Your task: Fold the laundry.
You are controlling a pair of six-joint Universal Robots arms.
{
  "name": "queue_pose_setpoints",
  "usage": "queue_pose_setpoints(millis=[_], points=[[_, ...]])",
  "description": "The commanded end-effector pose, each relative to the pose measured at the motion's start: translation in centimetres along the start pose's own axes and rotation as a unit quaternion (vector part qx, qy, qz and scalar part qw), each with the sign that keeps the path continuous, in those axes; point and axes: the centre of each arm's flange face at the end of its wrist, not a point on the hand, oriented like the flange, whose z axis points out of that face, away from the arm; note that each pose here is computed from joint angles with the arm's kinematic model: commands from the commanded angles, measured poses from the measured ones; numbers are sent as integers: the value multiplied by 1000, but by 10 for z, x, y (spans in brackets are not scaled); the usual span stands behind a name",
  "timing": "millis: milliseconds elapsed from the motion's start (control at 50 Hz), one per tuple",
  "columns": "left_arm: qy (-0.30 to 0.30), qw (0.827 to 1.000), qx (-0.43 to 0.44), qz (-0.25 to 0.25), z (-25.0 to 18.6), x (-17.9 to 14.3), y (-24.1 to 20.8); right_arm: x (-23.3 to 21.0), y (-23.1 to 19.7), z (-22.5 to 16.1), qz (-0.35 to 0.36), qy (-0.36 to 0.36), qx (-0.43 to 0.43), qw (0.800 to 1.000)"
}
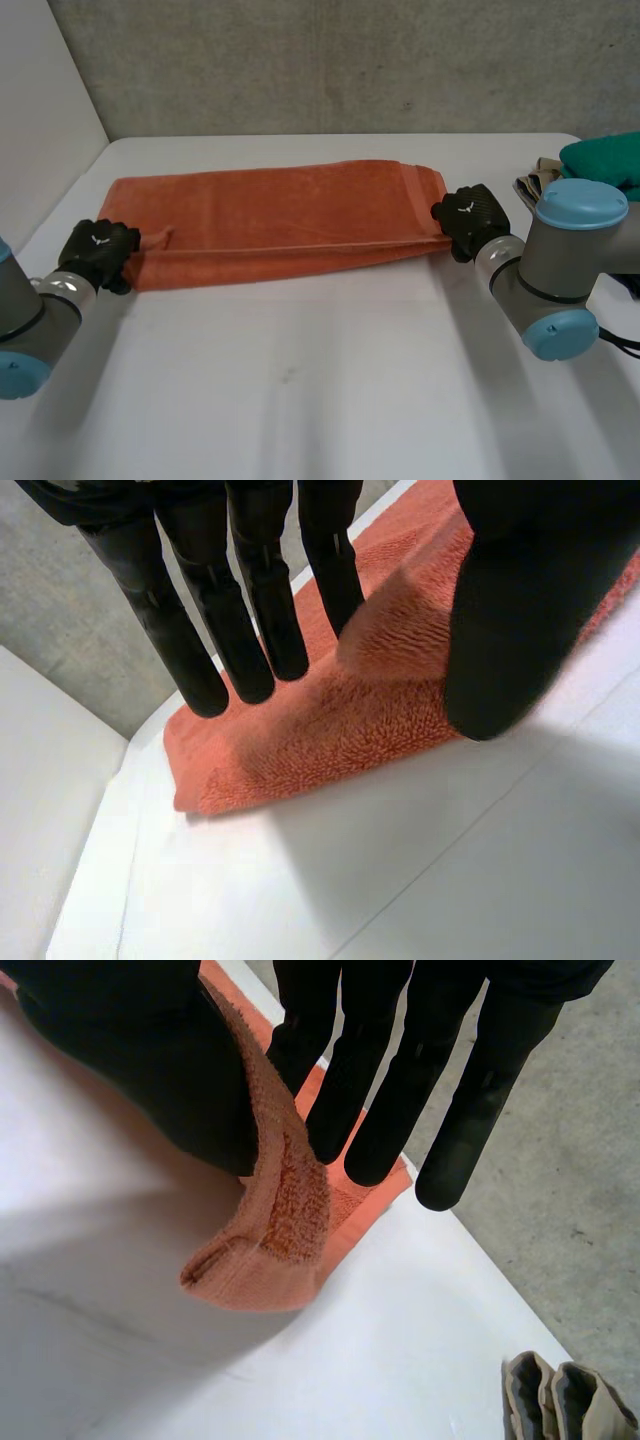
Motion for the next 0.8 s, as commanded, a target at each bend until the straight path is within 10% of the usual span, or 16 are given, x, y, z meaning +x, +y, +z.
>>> queue_pose_setpoints(millis=[20,240,420,500,800], points=[[23,1000,15,-1,-13,0,-7,0,0,-3,-1,-6,-9,1000],[23,998,-14,48,-58,-7,-21,15,-11,-33,-48,-36,-59,996],[112,976,-168,78,-143,-3,-26,28,-1,-129,-183,-187,-240,935],[164,963,-197,88,-157,0,-28,26,-8,-132,-209,-187,-203,938],[45,991,13,123,-43,1,-73,31,8,-43,-159,-26,-161,974]])
